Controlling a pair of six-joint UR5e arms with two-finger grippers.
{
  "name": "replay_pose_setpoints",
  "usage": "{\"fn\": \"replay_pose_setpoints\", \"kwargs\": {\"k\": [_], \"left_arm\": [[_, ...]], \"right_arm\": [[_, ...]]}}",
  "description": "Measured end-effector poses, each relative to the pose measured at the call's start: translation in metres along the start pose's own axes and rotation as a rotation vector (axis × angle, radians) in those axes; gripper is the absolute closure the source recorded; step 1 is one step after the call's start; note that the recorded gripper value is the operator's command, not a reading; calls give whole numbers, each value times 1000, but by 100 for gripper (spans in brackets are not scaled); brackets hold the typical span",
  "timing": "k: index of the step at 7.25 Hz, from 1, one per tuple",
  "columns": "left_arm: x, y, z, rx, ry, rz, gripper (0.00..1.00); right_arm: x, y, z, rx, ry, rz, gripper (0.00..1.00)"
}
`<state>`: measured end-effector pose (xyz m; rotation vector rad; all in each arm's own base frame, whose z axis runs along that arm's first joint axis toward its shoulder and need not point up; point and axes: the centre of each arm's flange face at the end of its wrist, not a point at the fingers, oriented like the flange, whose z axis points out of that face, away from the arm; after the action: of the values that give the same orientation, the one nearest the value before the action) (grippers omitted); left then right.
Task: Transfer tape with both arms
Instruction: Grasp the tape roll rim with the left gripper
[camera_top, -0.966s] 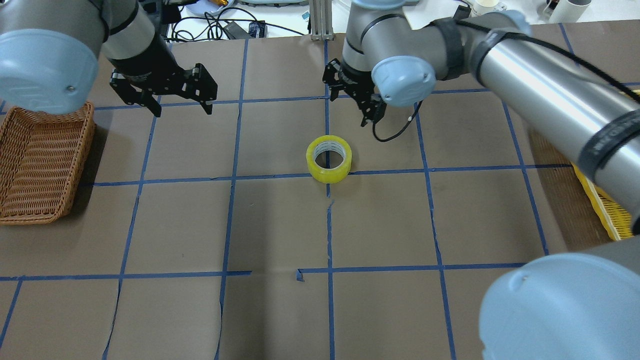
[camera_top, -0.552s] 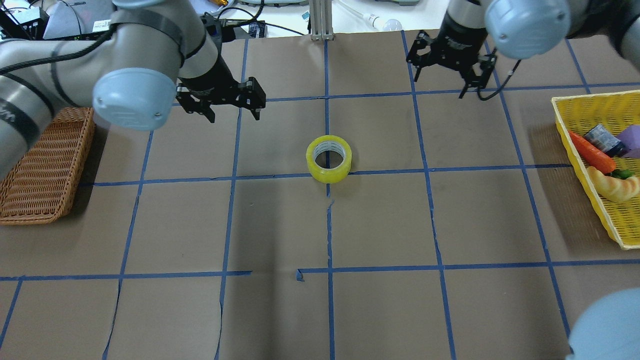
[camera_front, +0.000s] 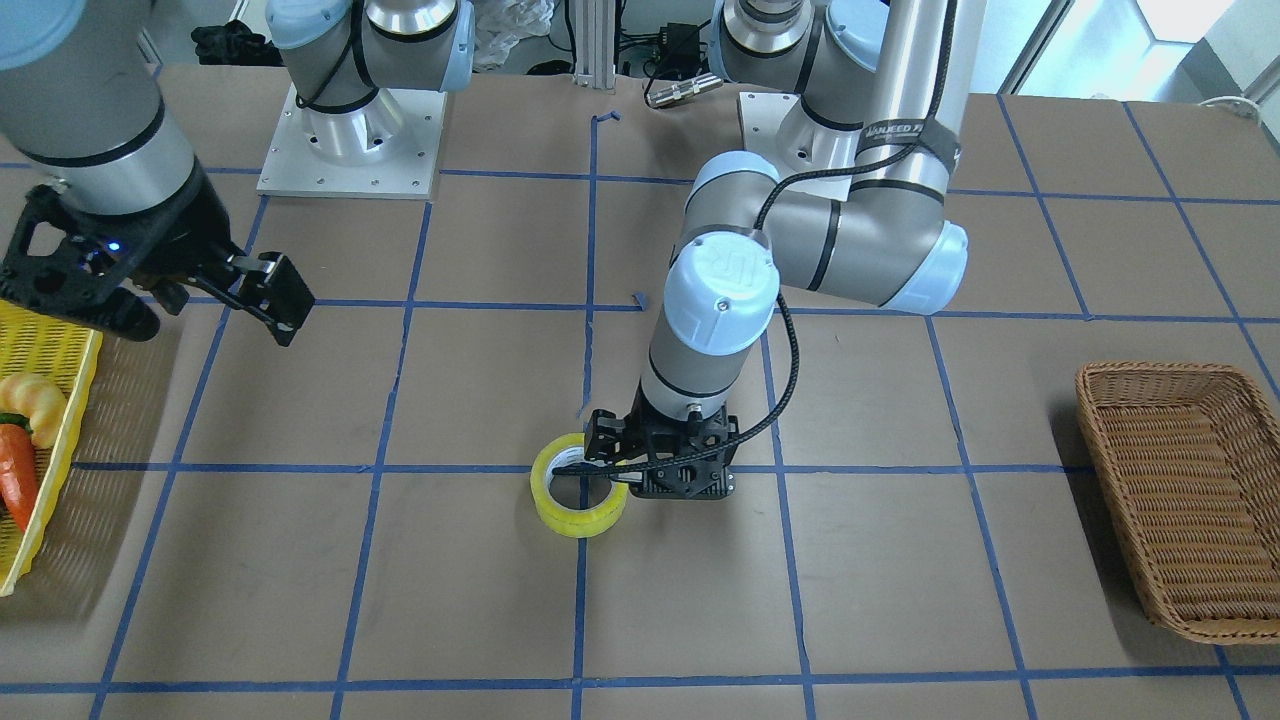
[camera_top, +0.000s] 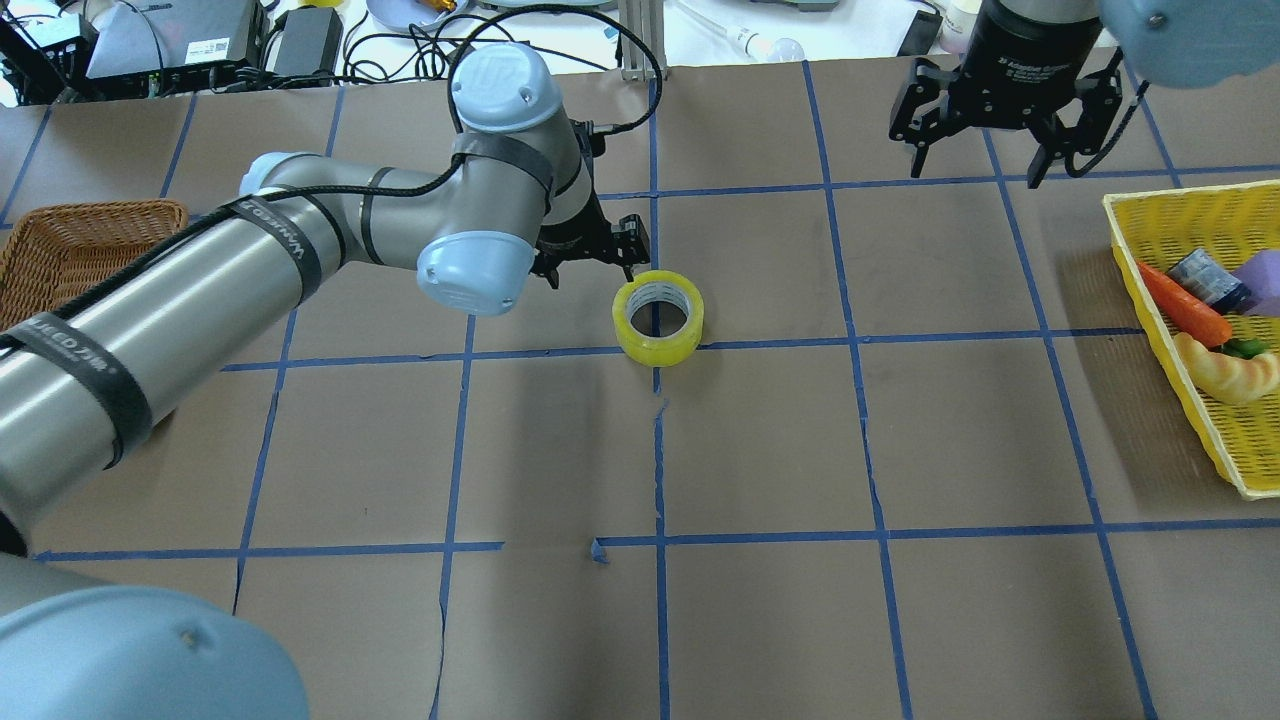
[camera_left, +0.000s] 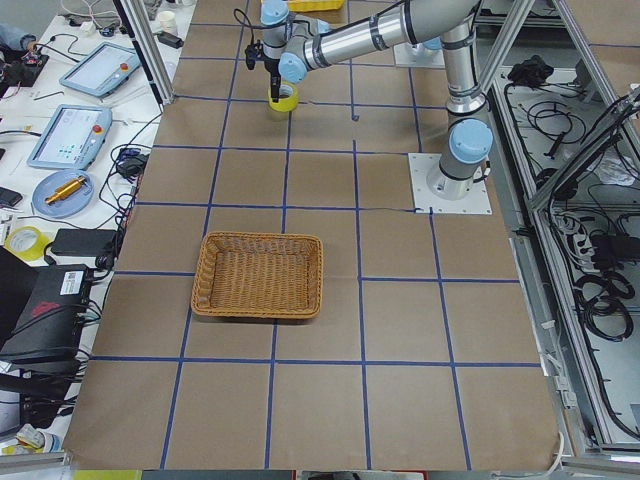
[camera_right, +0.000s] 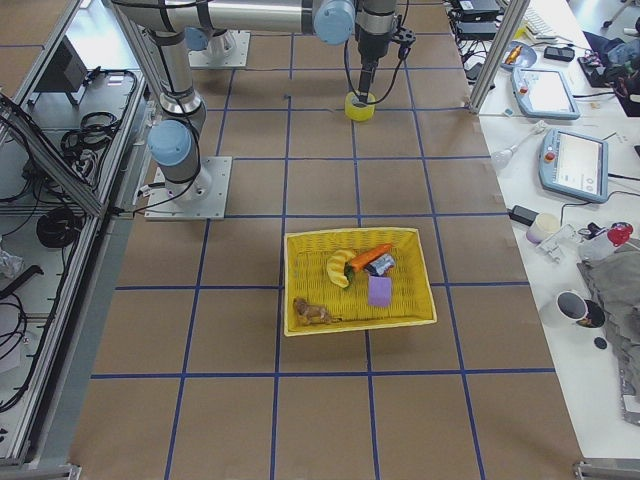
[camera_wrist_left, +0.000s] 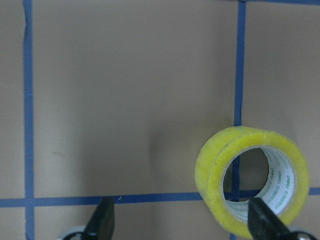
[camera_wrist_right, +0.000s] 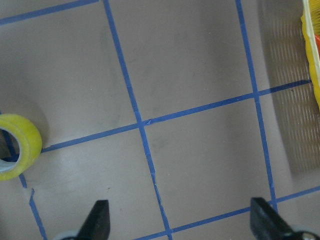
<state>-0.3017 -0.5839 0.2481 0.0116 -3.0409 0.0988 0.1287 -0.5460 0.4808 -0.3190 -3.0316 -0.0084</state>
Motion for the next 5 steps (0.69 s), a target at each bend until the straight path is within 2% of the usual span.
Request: {"fn": "replay_pose_setpoints", "kwargs": {"k": [2,3,5], "left_arm": [[14,3,39,-21,-9,10,61],[16,4,49,-28,-12,13,99],[18,6,53,-33,-13,-7,100]], "right_arm": [[-26,16,-2,-4,1,-65,0],[-28,18,-3,-4,-1,-74,0],[-29,20,2,-17,-3,-147,0]]}}
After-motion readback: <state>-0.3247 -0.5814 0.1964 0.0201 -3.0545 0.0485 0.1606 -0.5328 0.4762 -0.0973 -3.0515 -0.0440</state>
